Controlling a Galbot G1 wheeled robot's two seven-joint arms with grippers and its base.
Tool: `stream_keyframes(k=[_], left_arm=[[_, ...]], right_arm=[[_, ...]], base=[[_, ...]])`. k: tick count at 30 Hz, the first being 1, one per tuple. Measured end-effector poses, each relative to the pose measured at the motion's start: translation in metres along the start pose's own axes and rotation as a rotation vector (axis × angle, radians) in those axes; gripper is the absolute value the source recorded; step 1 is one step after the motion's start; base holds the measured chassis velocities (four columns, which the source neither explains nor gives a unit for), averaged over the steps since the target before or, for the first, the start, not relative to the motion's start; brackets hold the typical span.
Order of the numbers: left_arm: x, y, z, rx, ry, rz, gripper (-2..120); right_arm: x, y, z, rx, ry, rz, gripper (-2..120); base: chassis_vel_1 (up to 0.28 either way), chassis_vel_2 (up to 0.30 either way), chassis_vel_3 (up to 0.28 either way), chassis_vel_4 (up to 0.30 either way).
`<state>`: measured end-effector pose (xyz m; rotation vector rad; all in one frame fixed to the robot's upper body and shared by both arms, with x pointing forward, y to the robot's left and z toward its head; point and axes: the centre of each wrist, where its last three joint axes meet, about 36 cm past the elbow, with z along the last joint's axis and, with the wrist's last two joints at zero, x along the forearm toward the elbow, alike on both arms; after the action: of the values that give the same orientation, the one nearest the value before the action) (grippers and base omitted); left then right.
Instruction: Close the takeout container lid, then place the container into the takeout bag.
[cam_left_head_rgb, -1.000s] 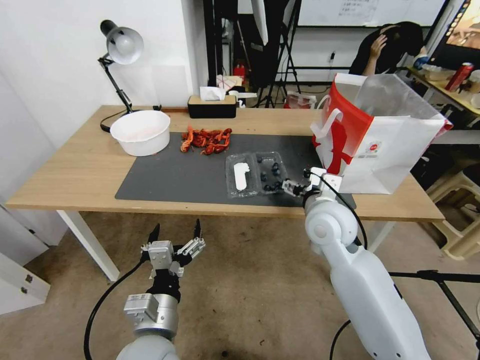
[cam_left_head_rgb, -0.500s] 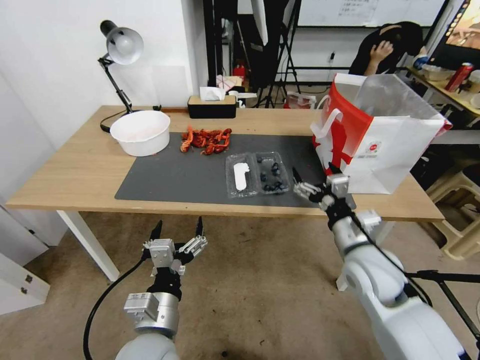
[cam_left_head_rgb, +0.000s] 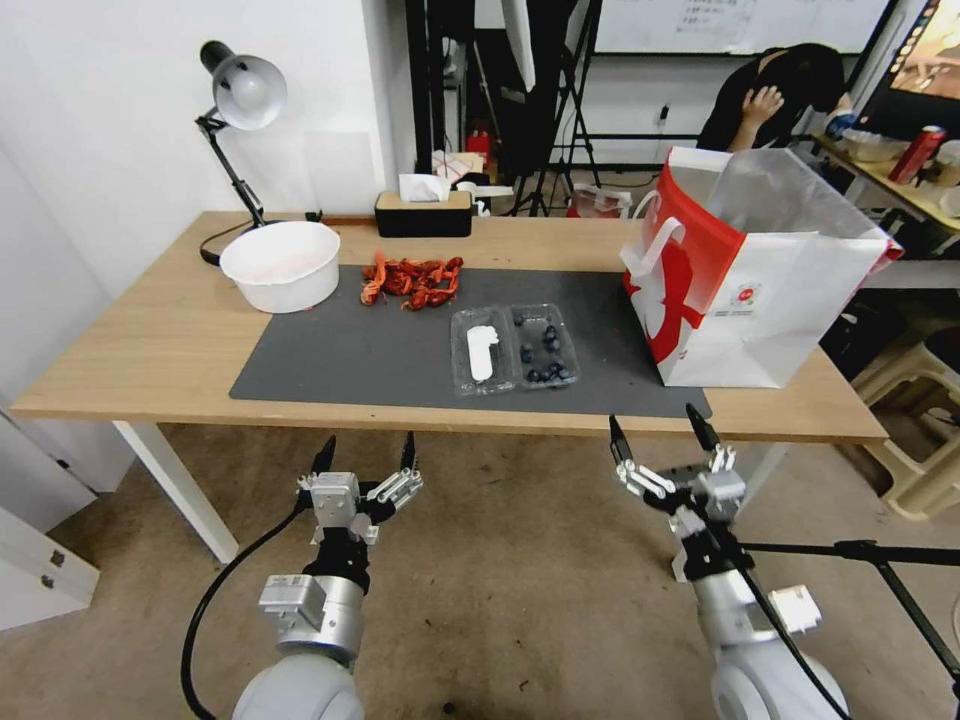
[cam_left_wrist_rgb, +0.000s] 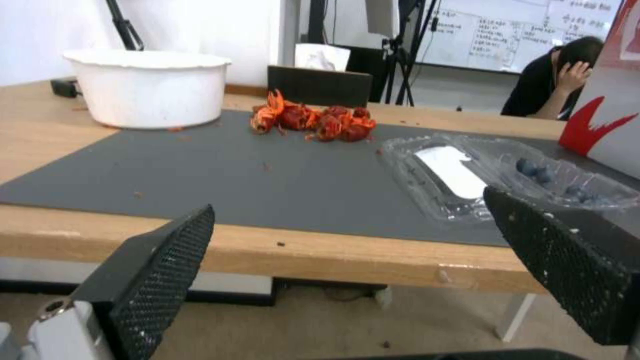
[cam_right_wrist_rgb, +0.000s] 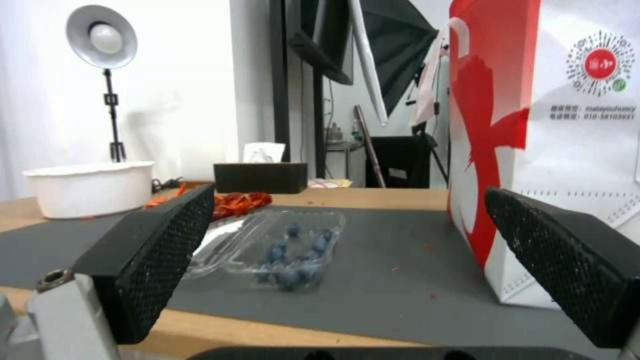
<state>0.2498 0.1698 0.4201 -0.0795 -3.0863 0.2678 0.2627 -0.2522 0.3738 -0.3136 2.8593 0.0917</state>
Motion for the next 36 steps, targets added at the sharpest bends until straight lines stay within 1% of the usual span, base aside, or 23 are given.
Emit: stream_keyframes(k=[2, 5, 6, 8, 10, 11, 14, 15, 17, 19, 20, 21, 22, 23, 24, 25, 26, 27, 28, 31, 32, 35, 36], left_arm=[[0.0, -0.001, 0.0, 0.01, 0.005, -0.005, 100], [-0.001, -0.009, -0.002, 0.081, 0.017, -0.051, 100], [-0.001, -0.009, -0.002, 0.081, 0.017, -0.051, 100], [-0.004, -0.014, -0.004, 0.154, 0.024, -0.073, 100], [-0.011, -0.022, -0.008, 0.298, 0.028, -0.056, 100], [-0.011, -0.022, -0.008, 0.298, 0.028, -0.056, 100], [-0.028, -0.034, -0.019, 0.553, 0.017, 0.003, 100], [-0.028, -0.034, -0.019, 0.553, 0.017, 0.003, 100], [-0.037, -0.04, -0.026, 0.688, 0.025, 0.045, 100], [-0.039, -0.043, -0.03, 0.75, 0.035, 0.069, 100], [-0.039, -0.043, -0.03, 0.75, 0.035, 0.069, 100], [-0.041, -0.046, -0.034, 0.801, 0.043, 0.093, 100], [-0.044, -0.052, -0.041, 0.898, 0.065, 0.138, 100], [-0.048, -0.06, -0.046, 0.976, 0.115, 0.165, 100], [-0.048, -0.06, -0.046, 0.976, 0.115, 0.165, 100], [-0.052, -0.066, -0.049, 1.038, 0.161, 0.182, 100], [-0.056, -0.071, -0.05, 1.082, 0.199, 0.196, 100], [-0.058, -0.074, -0.049, 1.099, 0.216, 0.201, 100], [-0.058, -0.074, -0.049, 1.099, 0.216, 0.201, 100], [-0.069, -0.089, -0.043, 1.142, 0.278, 0.226, 100], [-0.069, -0.089, -0.043, 1.142, 0.278, 0.226, 100], [-0.079, -0.107, -0.036, 1.151, 0.315, 0.245, 100], [-0.079, -0.107, -0.036, 1.151, 0.315, 0.245, 100]], right_arm=[[0.001, 0.0, 0.001, -0.005, 0.002, 0.002, 100], [0.0, 0.0, 0.009, -0.007, 0.024, 0.006, 100], [0.0, 0.0, 0.009, -0.007, 0.024, 0.006, 100], [0.0, 0.001, 0.015, -0.008, 0.042, 0.01, 100], [0.004, 0.003, 0.019, -0.013, 0.059, 0.021, 100], [0.004, 0.003, 0.019, -0.013, 0.059, 0.021, 100], [0.014, 0.001, 0.02, -0.02, 0.079, 0.042, 100], [0.014, 0.001, 0.02, -0.02, 0.079, 0.042, 100], [0.018, 0.0, 0.019, -0.019, 0.084, 0.047, 100], [0.019, 0.0, 0.018, -0.018, 0.084, 0.049, 100], [0.019, 0.0, 0.018, -0.018, 0.084, 0.049, 100], [0.02, -0.001, 0.018, -0.017, 0.085, 0.05, 100], [0.022, -0.001, 0.017, -0.015, 0.084, 0.053, 100], [0.024, 0.0, 0.015, -0.019, 0.084, 0.056, 100], [0.024, 0.0, 0.015, -0.019, 0.084, 0.056, 100], [0.026, 0.002, 0.013, -0.026, 0.086, 0.06, 100], [0.027, 0.003, 0.012, -0.03, 0.087, 0.061, 100], [0.027, 0.004, 0.011, -0.031, 0.087, 0.061, 100], [0.027, 0.004, 0.011, -0.031, 0.087, 0.061, 100], [0.03, 0.005, 0.01, -0.03, 0.09, 0.065, 100], [0.03, 0.005, 0.01, -0.03, 0.09, 0.065, 100], [0.034, 0.004, 0.01, -0.022, 0.095, 0.073, 100], [0.034, 0.004, 0.01, -0.022, 0.095, 0.073, 100]], base=[[0.0, 0.0, 0.0, 0.0], [0.0, 0.0, 0.0, 0.0], [0.0, 0.0, 0.0, 0.0], [0.0, 0.0, 0.0, 0.0], [0.0, 0.0, 0.0, 0.0], [0.0, 0.0, 0.0, 0.0], [0.0, 0.0, 0.0, 0.0], [0.0, 0.0, 0.0, 0.0], [0.0, 0.0, 0.0, 0.0], [0.0, 0.0, 0.0, 0.0], [0.0, 0.0, 0.0, 0.0], [0.0, 0.0, 0.0, 0.0], [0.0, 0.0, 0.0, 0.0], [0.0, 0.0, 0.0, 0.0], [0.0, 0.0, 0.0, 0.0], [0.0, 0.0, 0.0, 0.0], [0.0, 0.0, 0.0, 0.0], [0.0, 0.0, 0.0, 0.0], [0.0, 0.0, 0.0, 0.0], [0.0, 0.0, 0.0, 0.0], [0.0, 0.0, 0.0, 0.0], [0.0, 0.0, 0.0, 0.0], [0.0, 0.0, 0.0, 0.0]])
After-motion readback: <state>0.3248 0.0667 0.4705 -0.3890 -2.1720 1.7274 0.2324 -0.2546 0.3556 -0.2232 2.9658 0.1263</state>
